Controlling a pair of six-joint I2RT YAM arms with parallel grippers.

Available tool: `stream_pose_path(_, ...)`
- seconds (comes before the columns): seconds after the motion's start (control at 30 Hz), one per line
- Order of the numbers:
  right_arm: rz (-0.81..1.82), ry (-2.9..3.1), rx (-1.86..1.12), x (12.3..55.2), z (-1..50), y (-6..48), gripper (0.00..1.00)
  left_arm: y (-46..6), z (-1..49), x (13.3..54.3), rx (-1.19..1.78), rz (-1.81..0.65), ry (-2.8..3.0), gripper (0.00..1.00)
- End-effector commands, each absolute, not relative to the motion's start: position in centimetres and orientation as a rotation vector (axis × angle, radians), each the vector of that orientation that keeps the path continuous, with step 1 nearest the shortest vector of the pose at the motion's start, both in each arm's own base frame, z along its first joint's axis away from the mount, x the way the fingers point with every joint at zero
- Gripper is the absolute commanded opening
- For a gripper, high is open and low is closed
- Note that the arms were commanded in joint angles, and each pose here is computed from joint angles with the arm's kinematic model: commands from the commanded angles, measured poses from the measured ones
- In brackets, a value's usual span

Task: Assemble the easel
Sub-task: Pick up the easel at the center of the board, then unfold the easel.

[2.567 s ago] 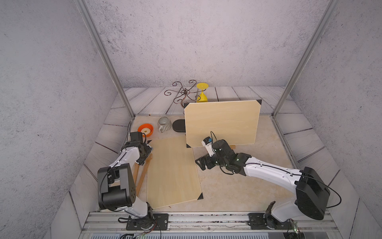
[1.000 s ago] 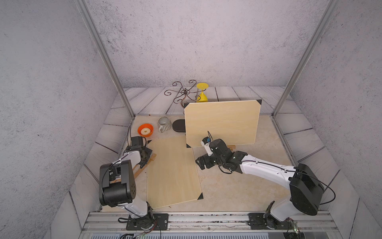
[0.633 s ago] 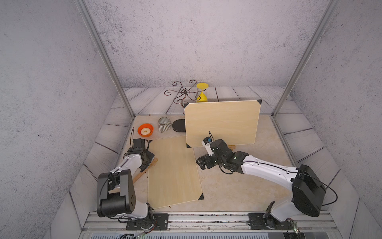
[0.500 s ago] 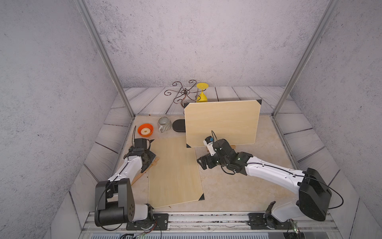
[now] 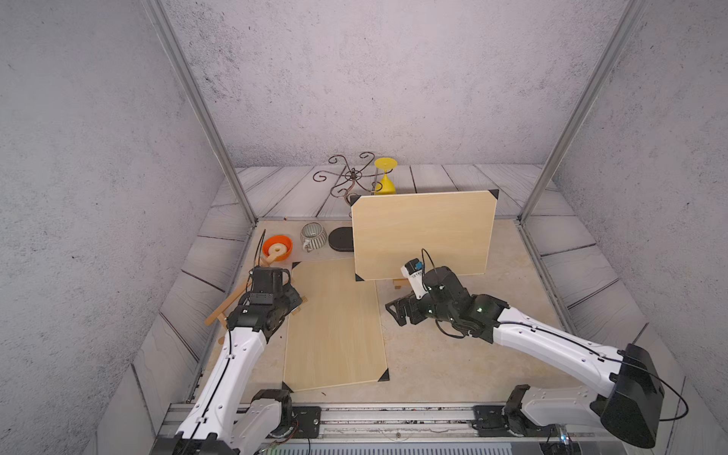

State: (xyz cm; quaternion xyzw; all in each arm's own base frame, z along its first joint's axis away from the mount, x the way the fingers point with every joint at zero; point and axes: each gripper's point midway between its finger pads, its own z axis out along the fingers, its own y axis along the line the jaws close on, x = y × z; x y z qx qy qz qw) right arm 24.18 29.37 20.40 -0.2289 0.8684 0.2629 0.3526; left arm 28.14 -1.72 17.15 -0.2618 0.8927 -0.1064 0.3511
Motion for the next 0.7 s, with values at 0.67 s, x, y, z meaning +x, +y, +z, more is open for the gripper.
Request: stream_pose_path(0.67,0.774,2.112,-0.473,19.7,27.4,23.3,0.99,-21.9,32.6,18.7,0.731,-0.64,1.805,0.0)
